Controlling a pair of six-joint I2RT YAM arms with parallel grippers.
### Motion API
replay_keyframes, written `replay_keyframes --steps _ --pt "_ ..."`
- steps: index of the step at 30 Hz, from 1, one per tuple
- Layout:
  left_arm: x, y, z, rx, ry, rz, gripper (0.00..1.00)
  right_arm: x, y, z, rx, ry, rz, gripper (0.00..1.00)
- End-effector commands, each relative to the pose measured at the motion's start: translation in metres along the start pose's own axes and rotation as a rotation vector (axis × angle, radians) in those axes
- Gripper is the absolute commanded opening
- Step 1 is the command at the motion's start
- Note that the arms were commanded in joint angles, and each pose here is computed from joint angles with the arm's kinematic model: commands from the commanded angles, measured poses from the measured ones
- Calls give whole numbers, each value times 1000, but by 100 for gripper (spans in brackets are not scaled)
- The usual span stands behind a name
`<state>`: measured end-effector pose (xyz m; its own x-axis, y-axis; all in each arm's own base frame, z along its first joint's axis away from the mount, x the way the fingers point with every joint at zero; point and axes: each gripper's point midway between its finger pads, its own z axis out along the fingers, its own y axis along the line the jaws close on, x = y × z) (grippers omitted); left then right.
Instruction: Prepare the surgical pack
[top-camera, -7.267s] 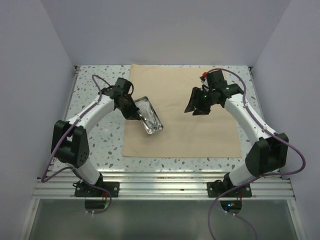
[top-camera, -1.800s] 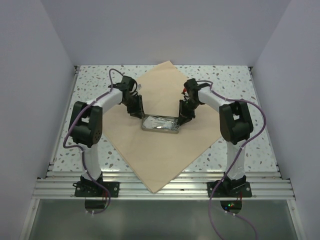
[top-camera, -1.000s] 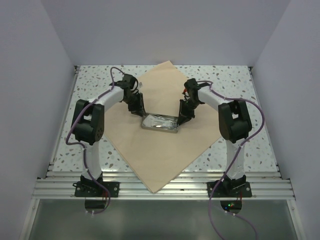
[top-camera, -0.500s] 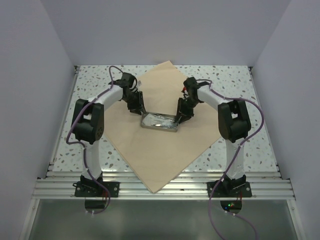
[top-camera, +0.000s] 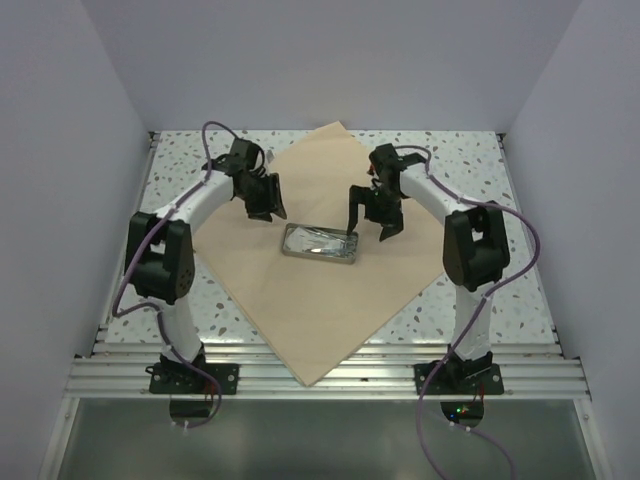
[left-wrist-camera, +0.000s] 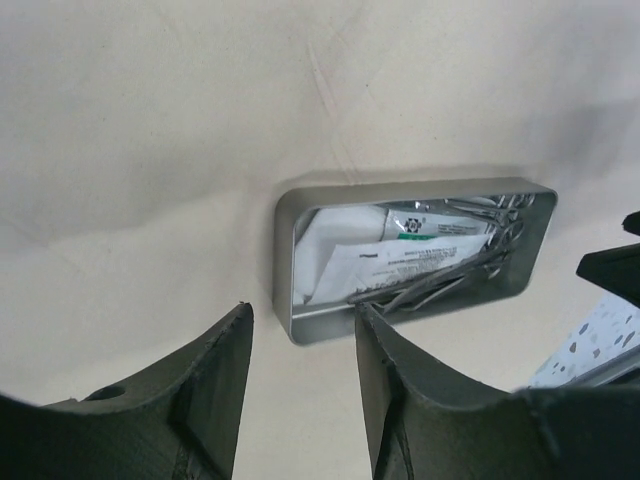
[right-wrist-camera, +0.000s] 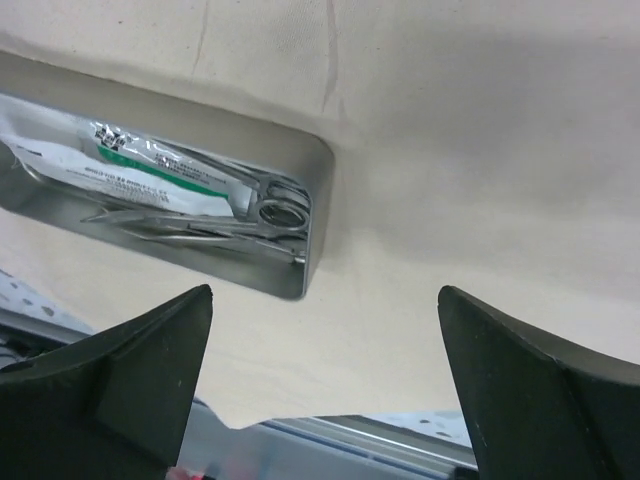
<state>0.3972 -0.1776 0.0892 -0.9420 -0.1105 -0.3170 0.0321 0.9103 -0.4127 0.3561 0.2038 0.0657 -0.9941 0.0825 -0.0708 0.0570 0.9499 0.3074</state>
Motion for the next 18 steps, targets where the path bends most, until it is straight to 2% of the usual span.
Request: replay_keyframes --steps 1,5,6,7,9,10,11,12,13,15,17,18 --pt "-17 -6 -45 -11 -141 62 49 -7 10 -74 59 -159 -165 99" --pt "1 3 -60 -45 -160 70 50 32 25 -92 203 -154 -367 99" --pt "3 7 -64 -66 -171 68 61 37 24 -97 250 -179 -396 99" --pt "5 6 -76 -68 -199 70 68 48 27 -104 257 -195 -426 99" --pt "15 14 -90 -104 -232 61 75 73 43 -107 211 -196 -452 99" --pt "20 19 -94 -123 -239 53 86 93 38 -96 177 -132 -440 99" --pt "28 29 -96 -166 -241 42 100 101 53 -102 55 -157 -448 99" --pt "30 29 -109 -171 -280 45 100 131 75 -97 -140 -55 -470 99" --pt "40 36 -109 -193 -268 40 100 151 64 -84 -156 6 -449 99" --pt "44 42 -126 -230 -319 39 100 172 85 -97 -258 -71 -530 99" --pt "54 51 -135 -272 -321 26 100 196 82 -98 -195 -137 -612 99" --pt "57 49 -147 -266 -355 23 100 207 78 -95 -176 -115 -644 99"
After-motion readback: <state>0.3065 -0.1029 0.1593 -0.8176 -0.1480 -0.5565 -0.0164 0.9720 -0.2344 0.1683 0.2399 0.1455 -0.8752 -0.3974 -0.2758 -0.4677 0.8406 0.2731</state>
